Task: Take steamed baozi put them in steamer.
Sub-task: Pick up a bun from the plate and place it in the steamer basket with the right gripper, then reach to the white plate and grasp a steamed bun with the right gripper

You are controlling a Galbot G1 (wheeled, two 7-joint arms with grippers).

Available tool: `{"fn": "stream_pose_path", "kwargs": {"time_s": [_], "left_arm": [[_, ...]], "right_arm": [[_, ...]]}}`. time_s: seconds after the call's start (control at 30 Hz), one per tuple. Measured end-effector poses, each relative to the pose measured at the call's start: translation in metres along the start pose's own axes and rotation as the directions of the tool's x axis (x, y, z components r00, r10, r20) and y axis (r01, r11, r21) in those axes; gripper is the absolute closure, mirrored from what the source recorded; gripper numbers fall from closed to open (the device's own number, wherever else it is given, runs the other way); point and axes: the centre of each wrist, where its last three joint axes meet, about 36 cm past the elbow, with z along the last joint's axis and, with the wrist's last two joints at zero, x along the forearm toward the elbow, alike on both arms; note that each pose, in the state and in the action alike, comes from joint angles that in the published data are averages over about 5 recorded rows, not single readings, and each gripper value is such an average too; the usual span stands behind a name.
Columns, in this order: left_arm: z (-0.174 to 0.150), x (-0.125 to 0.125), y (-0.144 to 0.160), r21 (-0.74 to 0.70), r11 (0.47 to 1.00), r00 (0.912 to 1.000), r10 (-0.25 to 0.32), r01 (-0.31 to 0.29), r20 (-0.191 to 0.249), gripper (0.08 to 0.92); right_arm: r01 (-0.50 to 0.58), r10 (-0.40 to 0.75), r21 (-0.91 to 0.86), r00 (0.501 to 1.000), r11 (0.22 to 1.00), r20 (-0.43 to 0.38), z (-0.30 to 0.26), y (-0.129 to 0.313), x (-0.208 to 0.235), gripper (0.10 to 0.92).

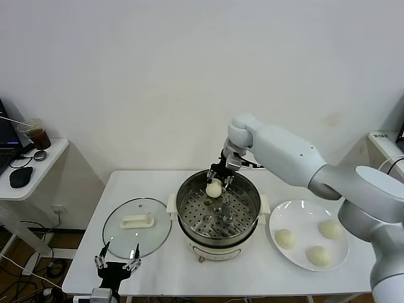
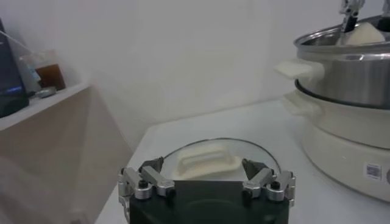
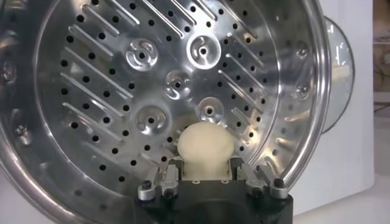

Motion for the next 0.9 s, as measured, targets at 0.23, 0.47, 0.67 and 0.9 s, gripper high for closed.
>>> {"fn": "stream_pose_path", "kwargs": {"time_s": [0.23, 0.47, 0.67, 0.9], "left_arm": [[0.000, -0.003, 0.001, 0.001, 1.000, 1.0000, -0.002, 0.002, 0.000, 0.177], [0.000, -0.002, 0.002, 0.001, 1.000, 1.0000, -0.005, 0.005, -0.001, 0.177], [-0.004, -0.001, 0.003, -0.001, 1.000, 0.9999, -0.008, 0.008, 0.007, 0.177], [-0.007, -0.001, 0.005, -0.005, 1.000, 0.9999, -0.010, 0.010, 0.013, 0.177]], "right_arm": [[-0.003, 0.003, -0.008, 1.000, 1.000, 0.005, 0.000, 0.002, -0.005, 0.435], [-0.002, 0.002, -0.023, 1.000, 1.000, -0.007, 0.000, 0.004, 0.002, 0.245], [-0.019, 0.018, -0.050, 1.000, 0.999, -0.011, -0.002, 0.006, 0.018, 0.201], [-0.105, 0.103, -0.161, 0.994, 0.981, -0.018, -0.004, 0.026, 0.063, 0.200]]}}
